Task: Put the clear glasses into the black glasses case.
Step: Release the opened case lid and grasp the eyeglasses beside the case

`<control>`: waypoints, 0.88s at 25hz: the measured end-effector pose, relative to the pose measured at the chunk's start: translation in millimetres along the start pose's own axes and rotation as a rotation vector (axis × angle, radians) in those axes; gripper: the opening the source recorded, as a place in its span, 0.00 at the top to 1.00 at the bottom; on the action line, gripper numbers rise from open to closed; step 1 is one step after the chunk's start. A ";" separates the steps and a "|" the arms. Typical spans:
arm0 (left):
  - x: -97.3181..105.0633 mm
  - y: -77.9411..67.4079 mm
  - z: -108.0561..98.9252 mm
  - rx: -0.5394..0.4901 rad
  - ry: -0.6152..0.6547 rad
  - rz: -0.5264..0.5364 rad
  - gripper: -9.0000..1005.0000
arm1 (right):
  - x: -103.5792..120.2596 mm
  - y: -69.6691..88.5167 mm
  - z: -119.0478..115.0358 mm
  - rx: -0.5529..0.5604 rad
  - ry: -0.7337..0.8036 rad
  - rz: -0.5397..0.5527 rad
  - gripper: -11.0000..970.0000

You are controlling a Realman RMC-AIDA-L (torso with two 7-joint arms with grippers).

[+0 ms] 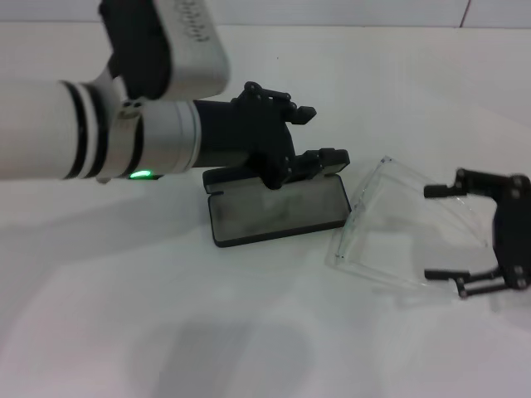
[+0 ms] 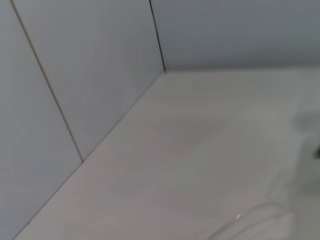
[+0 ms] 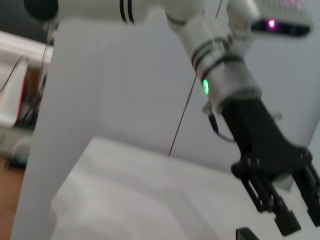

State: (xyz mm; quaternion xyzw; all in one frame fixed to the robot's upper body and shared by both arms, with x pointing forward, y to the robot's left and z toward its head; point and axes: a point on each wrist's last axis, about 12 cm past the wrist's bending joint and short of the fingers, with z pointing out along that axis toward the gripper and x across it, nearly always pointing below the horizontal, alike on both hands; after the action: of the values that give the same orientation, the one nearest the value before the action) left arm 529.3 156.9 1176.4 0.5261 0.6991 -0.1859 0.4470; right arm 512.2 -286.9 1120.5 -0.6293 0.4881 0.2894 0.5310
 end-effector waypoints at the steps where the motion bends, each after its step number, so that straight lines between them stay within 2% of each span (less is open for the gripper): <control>1: 5.7 -2.5 -2.3 0.002 -0.020 -0.026 0.49 | -4.4 -7.0 2.1 -0.012 0.029 -0.016 0.10; 6: 25.2 -11.8 -6.2 0.025 -0.069 -0.132 0.49 | -35.5 -49.0 19.7 -0.153 0.290 -0.086 0.10; 11: 34.9 -15.2 -6.4 0.048 -0.107 -0.192 0.49 | -70.8 -80.5 46.7 -0.233 0.488 -0.159 0.10; 17: 40.1 -19.8 -14.0 0.070 -0.193 -0.216 0.49 | -87.0 -99.4 91.3 -0.301 0.700 -0.246 0.10; 22: 51.6 -20.2 -20.2 0.073 -0.242 -0.238 0.49 | -92.9 -99.3 112.7 -0.366 0.726 -0.302 0.10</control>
State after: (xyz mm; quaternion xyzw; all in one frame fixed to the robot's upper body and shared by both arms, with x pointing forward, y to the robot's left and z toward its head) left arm 500.0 193.4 1140.5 0.4292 0.6903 -0.3247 0.4836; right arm 588.0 -155.2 1210.5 -0.8385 0.4863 0.0500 0.2407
